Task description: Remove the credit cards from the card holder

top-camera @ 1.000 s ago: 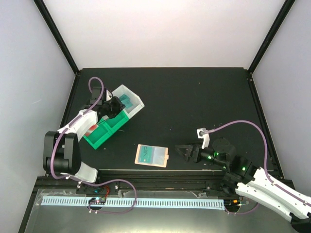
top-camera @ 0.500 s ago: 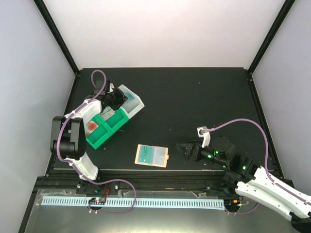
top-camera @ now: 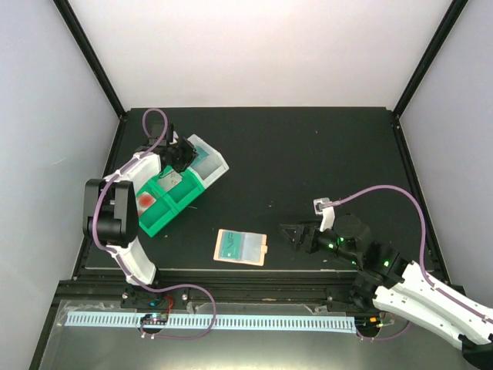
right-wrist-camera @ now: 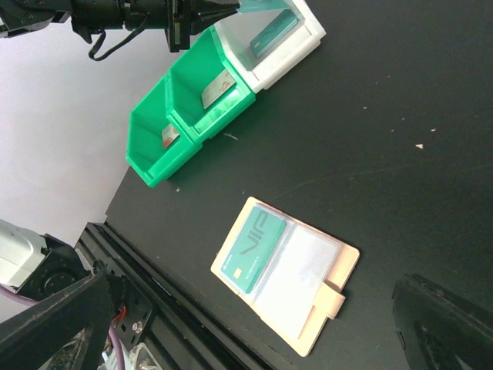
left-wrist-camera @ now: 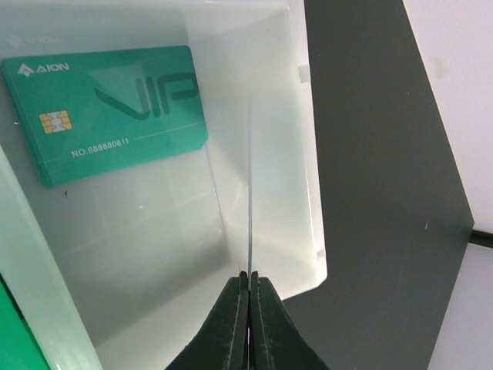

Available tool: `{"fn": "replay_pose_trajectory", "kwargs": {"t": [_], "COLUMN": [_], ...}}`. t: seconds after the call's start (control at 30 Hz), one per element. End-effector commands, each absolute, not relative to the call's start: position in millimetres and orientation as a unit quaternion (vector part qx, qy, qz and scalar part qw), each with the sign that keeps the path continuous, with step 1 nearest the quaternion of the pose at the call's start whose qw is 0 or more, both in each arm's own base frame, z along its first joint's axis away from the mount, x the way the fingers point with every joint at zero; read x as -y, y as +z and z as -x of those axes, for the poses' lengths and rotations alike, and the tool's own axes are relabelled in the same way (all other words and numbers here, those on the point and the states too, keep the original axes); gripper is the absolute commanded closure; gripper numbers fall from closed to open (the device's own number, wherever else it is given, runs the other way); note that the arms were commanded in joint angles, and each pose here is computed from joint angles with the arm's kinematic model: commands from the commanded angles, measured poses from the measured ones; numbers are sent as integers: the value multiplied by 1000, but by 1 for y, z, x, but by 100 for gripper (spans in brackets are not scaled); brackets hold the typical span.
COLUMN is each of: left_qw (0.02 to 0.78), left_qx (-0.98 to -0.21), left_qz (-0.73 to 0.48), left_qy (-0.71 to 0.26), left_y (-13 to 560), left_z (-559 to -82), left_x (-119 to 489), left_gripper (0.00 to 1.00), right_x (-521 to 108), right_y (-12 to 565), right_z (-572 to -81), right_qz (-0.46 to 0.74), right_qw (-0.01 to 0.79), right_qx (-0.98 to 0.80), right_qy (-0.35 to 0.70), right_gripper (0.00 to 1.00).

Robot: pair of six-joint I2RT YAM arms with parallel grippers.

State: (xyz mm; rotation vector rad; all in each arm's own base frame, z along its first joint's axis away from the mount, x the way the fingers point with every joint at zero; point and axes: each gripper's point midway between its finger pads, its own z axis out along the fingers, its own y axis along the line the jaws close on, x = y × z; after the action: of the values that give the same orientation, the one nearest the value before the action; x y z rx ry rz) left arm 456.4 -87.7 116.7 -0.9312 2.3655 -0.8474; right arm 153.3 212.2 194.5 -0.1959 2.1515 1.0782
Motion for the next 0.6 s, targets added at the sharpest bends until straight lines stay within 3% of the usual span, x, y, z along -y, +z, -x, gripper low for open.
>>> {"fn": "replay_pose_trajectory", "kwargs": {"t": [0.0,0.57], "left_qw": [248,228], "left_qx": [-864,-874], "left_qz": [330,331], "left_qy": [-288,-274], "left_y": [126,105], "left_z": [-470,-485], "left_x": [76,61], "left_gripper": [98,98], "right_x": [-206,-200], "right_y": [206,212], "right_z": [-161,-171], "right_qz": [67,56], "right_qw": [382,408], "right_qx": [-828,-826], "right_qy": [405,385], "right_gripper": [0,0]}}
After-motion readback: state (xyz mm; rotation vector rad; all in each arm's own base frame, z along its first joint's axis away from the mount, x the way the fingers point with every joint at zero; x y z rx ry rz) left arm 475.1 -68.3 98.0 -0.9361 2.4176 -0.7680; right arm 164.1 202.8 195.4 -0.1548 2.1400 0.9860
